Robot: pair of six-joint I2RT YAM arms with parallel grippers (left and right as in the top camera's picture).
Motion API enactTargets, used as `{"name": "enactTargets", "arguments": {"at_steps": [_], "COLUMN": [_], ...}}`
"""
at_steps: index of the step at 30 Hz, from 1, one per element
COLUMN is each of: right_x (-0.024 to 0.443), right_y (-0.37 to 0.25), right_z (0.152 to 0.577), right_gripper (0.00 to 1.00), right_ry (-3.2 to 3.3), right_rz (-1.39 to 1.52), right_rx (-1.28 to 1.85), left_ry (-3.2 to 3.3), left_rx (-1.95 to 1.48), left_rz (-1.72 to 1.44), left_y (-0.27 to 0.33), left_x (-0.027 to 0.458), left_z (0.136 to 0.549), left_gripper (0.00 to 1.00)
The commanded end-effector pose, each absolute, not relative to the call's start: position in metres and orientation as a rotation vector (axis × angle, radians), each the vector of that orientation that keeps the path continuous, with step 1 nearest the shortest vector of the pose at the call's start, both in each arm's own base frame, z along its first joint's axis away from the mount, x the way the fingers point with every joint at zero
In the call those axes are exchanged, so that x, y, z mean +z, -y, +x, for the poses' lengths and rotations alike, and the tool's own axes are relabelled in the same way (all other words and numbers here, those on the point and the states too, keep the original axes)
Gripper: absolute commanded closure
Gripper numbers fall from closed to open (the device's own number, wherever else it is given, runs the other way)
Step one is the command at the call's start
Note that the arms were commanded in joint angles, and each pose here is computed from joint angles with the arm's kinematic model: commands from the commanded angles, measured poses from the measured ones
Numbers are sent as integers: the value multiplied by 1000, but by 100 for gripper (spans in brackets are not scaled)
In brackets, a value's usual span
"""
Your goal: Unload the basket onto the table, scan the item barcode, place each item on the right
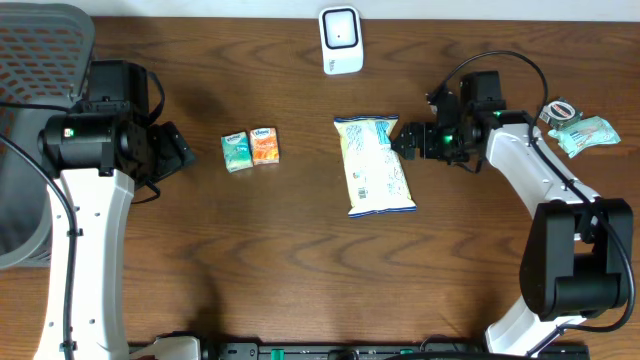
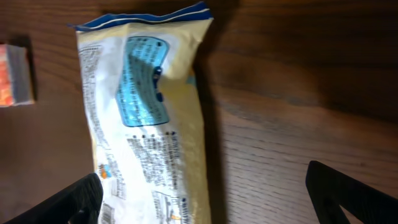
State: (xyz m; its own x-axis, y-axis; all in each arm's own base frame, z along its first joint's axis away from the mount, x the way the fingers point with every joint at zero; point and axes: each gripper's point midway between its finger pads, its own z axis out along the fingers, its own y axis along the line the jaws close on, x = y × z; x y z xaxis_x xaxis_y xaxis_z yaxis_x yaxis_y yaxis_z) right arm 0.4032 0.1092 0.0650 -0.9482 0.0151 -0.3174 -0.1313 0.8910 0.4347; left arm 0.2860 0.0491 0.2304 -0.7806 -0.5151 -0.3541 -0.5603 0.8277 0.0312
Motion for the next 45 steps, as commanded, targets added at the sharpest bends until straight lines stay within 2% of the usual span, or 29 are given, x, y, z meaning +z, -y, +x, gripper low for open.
{"name": "enactTargets", "arguments": {"at_steps": [1,5,16,19,27,34,45], "right_x": [64,61,65,65,36,24,20], "right_y": [-117,-109,-104,-114,-126,-148,-152], "right_z": [402,405,408,405,402,396,393], "right_gripper": [1,1,1,1,1,1,2], "right_ry": [-2737,-2745,-2719,-2701,-2738,-2680,-2692], "right_rz": [-138,-128,-113,-193,-187,-272,-273], "right_rx": [676,599,674,754,884,1122,1145], "left_ry": [-2673,-2673,-2673,-2673,-2673,-2673,-2673], "left_rx": [206,206,206,206,206,206,206], "left_rz": [-832,-832,-832,-832,-832,-832,-832], "left_y": [-52,-52,-52,-52,-52,-52,-52], "left_x": [230,230,230,230,230,230,230], "left_z": [286,286,286,286,286,286,286], "left_gripper": [2,2,2,2,3,2,2]}}
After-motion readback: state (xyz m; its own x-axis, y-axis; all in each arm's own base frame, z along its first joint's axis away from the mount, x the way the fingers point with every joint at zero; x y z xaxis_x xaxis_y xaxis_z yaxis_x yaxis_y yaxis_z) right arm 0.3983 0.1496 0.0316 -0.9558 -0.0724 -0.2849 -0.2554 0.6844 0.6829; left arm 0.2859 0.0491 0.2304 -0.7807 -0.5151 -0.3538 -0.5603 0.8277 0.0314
